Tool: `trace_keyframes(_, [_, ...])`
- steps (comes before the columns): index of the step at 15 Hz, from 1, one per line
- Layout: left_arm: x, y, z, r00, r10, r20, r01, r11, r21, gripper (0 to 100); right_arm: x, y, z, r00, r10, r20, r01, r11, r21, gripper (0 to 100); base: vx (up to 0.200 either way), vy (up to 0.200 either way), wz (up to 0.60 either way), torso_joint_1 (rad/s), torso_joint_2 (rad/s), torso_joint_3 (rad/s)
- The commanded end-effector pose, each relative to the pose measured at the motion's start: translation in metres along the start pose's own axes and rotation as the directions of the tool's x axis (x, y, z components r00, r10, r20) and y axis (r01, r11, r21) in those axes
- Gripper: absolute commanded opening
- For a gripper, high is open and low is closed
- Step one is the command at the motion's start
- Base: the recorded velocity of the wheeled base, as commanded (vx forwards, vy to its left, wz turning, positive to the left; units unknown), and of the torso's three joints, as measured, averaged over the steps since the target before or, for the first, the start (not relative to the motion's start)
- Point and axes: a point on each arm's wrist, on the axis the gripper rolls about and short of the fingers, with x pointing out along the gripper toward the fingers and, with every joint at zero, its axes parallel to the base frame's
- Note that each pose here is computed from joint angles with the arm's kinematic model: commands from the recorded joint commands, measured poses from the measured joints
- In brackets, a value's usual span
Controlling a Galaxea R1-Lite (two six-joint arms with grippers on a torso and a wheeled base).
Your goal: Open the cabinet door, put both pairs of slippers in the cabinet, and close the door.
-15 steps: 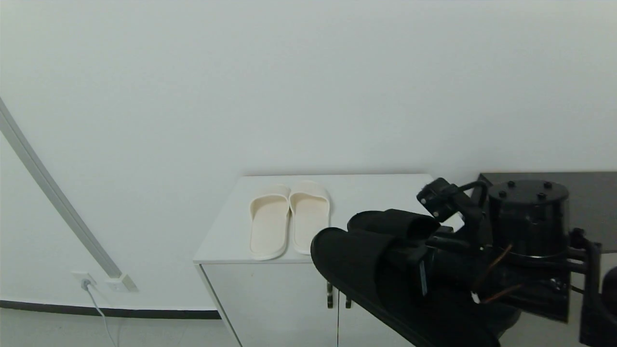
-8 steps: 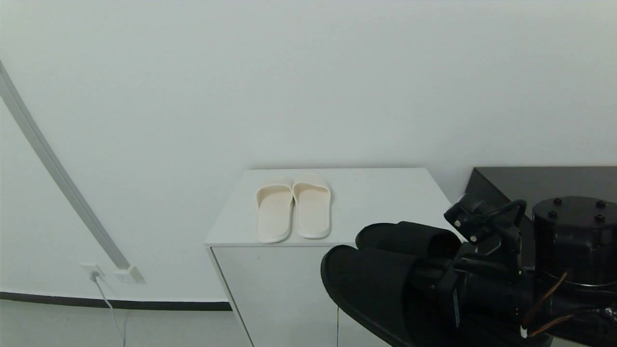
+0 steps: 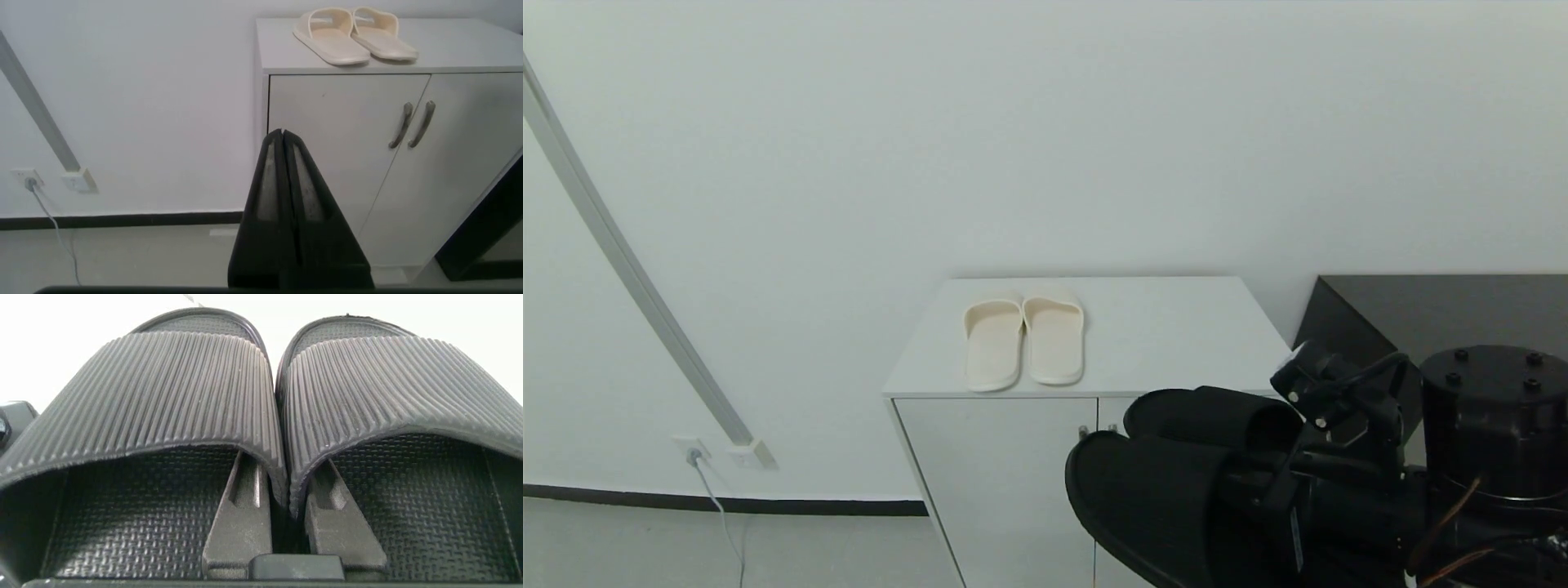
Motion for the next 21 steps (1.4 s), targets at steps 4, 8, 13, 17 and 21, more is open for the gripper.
trace_keyframes(4, [0.0, 0.0, 0.0, 1.0, -0.002, -0.001, 0.002, 1.0, 0.001, 0, 0.004, 0.002, -0.004, 1.0, 0.012, -0.022, -0.012, 1.0, -0.001, 0, 0.0, 0.0, 0.0, -0.007, 0.01, 0.01])
trace_keyframes(8, [0.0, 0.0, 0.0, 1.0, -0.005, -0.002, 0.005, 1.0, -0.005, 0, 0.004, 0.004, -0.005, 0.999, 0.017, -0.027, -0.017, 1.0, -0.003, 0, 0.0, 0.0, 0.0, -0.145, 0.35, 0.189])
trace_keyframes(13, [0.0, 0.0, 0.0, 1.0, -0.002, -0.001, 0.002, 1.0, -0.004, 100, 0.007, 0.005, -0.013, 0.998, 0.024, -0.059, -0.025, 1.0, -0.016, 0, 0.0, 0.0, 0.0, -0.211, 0.5, 0.285])
trace_keyframes(17, [0.0, 0.0, 0.0, 1.0, -0.002, -0.001, 0.002, 1.0, -0.004, 100, 0.007, 0.006, -0.015, 0.997, 0.031, -0.065, -0.032, 0.999, -0.018, 0, 0.0, 0.0, 0.0, -0.223, 0.54, 0.317])
trace_keyframes(21, [0.0, 0.0, 0.0, 1.0, -0.002, -0.001, 0.002, 1.0, -0.004, 100, 0.006, 0.007, -0.017, 0.997, 0.032, -0.067, -0.033, 0.999, -0.019, 0, 0.0, 0.0, 0.0, -0.199, 0.52, 0.315])
